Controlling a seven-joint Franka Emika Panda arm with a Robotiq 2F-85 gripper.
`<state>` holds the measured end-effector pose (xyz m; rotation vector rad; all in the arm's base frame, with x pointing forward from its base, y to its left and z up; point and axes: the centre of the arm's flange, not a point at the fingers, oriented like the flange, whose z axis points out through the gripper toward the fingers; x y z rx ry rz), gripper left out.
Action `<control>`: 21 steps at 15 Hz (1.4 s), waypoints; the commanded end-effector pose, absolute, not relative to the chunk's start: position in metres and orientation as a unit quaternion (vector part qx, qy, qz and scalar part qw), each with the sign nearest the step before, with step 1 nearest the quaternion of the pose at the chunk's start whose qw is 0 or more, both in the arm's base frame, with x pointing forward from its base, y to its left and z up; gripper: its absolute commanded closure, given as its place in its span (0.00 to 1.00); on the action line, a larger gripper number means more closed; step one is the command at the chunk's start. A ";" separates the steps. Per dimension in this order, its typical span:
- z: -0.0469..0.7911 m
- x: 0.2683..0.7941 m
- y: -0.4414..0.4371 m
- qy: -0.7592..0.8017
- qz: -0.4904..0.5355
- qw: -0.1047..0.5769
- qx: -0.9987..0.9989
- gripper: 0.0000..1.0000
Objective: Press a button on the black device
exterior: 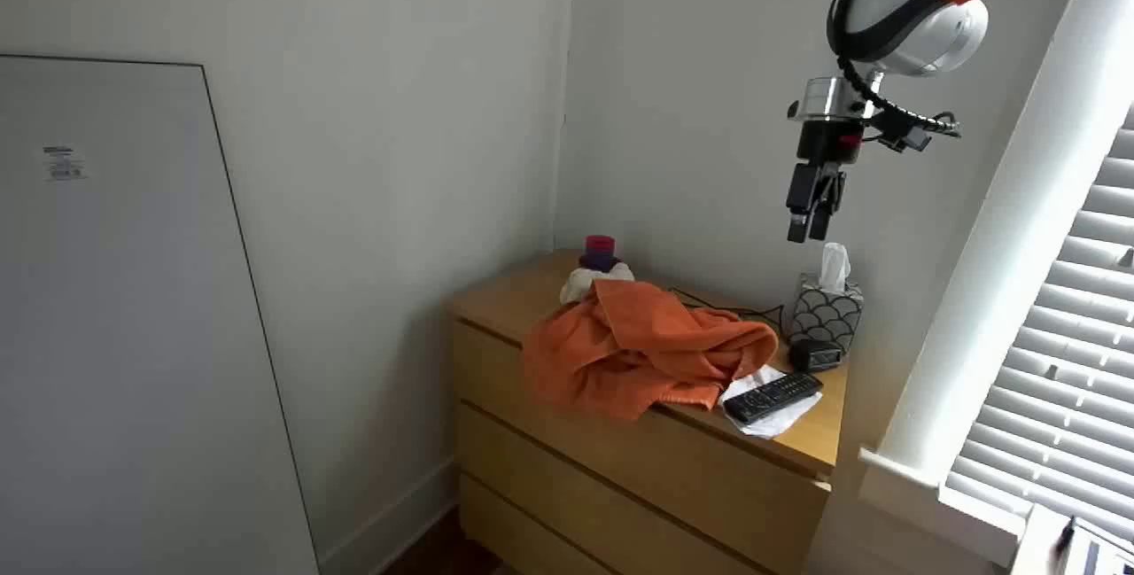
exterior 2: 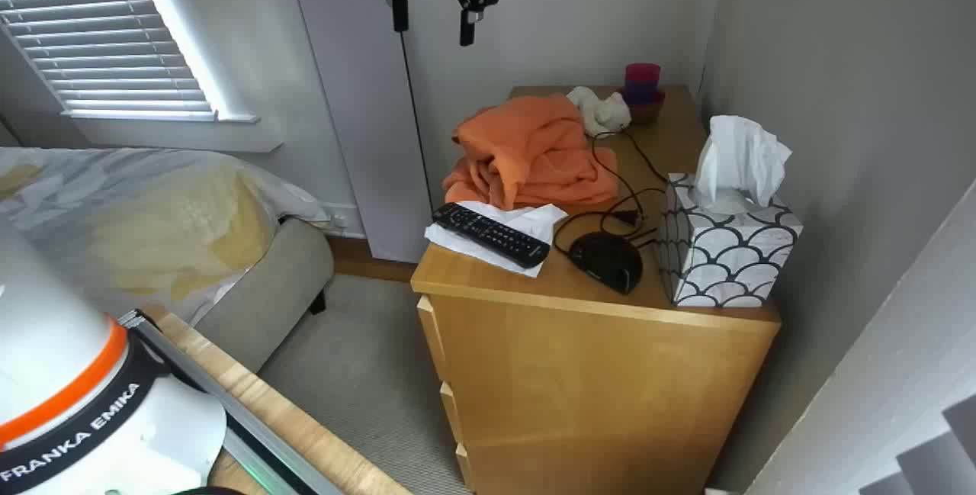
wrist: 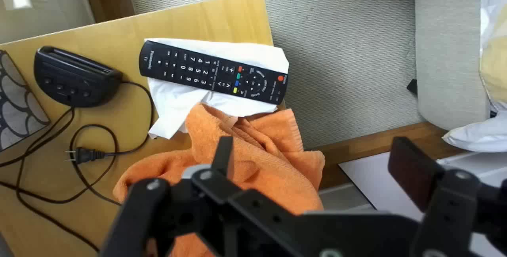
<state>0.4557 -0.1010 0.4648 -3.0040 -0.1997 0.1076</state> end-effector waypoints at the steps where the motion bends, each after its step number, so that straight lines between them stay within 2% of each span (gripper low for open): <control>1: 0.465 0.456 -0.101 -0.066 0.036 0.064 -0.995 0.00; 8: 0.456 0.455 -0.120 -0.033 0.044 0.077 -0.995 0.00; 17: 0.397 0.419 -0.196 0.095 0.078 0.104 -0.987 0.00; 20: 0.378 0.416 -0.214 0.132 0.068 0.087 -0.985 0.00; 21: 0.372 0.416 -0.221 0.138 0.062 0.088 -0.985 0.25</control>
